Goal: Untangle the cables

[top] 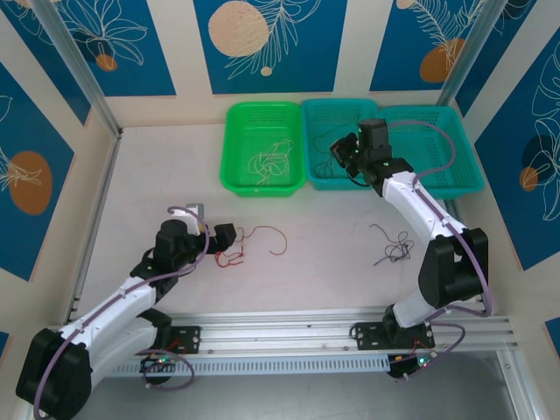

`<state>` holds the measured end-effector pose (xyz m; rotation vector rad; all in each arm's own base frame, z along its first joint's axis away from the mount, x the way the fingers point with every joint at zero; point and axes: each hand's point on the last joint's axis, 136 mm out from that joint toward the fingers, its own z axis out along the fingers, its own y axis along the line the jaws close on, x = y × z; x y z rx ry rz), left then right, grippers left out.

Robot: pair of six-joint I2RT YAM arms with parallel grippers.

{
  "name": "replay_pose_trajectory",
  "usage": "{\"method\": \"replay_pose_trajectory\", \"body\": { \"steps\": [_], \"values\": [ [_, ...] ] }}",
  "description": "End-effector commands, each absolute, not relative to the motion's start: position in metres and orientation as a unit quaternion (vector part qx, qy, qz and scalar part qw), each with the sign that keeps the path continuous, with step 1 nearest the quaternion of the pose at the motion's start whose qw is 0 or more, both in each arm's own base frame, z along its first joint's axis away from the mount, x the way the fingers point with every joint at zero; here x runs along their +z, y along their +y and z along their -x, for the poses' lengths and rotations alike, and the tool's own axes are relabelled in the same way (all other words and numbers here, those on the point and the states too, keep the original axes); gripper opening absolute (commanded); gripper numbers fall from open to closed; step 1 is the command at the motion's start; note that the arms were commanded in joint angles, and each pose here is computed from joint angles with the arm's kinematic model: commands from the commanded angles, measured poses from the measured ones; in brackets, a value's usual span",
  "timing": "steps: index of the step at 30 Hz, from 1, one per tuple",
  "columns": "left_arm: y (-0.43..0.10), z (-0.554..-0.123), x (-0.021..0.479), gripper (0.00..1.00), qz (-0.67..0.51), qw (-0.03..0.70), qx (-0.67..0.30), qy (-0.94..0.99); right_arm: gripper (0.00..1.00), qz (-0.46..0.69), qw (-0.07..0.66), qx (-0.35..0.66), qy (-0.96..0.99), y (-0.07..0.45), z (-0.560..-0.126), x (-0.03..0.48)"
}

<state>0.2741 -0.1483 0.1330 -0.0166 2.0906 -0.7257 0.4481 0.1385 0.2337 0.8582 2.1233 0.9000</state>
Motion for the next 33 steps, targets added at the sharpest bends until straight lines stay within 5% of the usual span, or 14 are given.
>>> {"method": "replay_pose_trajectory", "body": {
  "steps": [1,12,13,17,23,28,33],
  "values": [
    [-0.151,-0.269,0.130,1.00,-0.007,0.440,-0.298,0.847,0.00,-0.342,0.373,0.351,0.788,0.127,-0.461,0.251],
    [-0.153,-0.266,0.132,1.00,-0.006,0.435,-0.306,0.847,0.00,-0.414,0.239,0.462,0.747,0.109,-0.522,0.205],
    [-0.153,-0.267,0.132,1.00,-0.005,0.435,-0.308,0.846,0.05,-0.414,0.226,0.447,0.760,0.112,-0.522,0.196],
    [-0.155,-0.265,0.135,1.00,-0.011,0.435,-0.312,0.845,0.54,-0.438,0.223,0.375,0.786,0.103,-0.512,0.172],
    [-0.168,-0.256,0.135,1.00,-0.054,0.418,-0.333,0.844,0.59,-0.402,0.283,0.340,0.802,0.088,-0.481,0.199],
    [-0.181,-0.254,0.140,0.98,-0.082,0.405,-0.357,0.838,1.00,-0.367,0.306,0.304,0.824,0.073,-0.439,0.217],
    [-0.185,-0.260,0.148,0.98,-0.088,0.416,-0.357,0.831,1.00,-0.402,0.286,0.269,0.827,0.035,-0.416,0.213]
  ]
}}
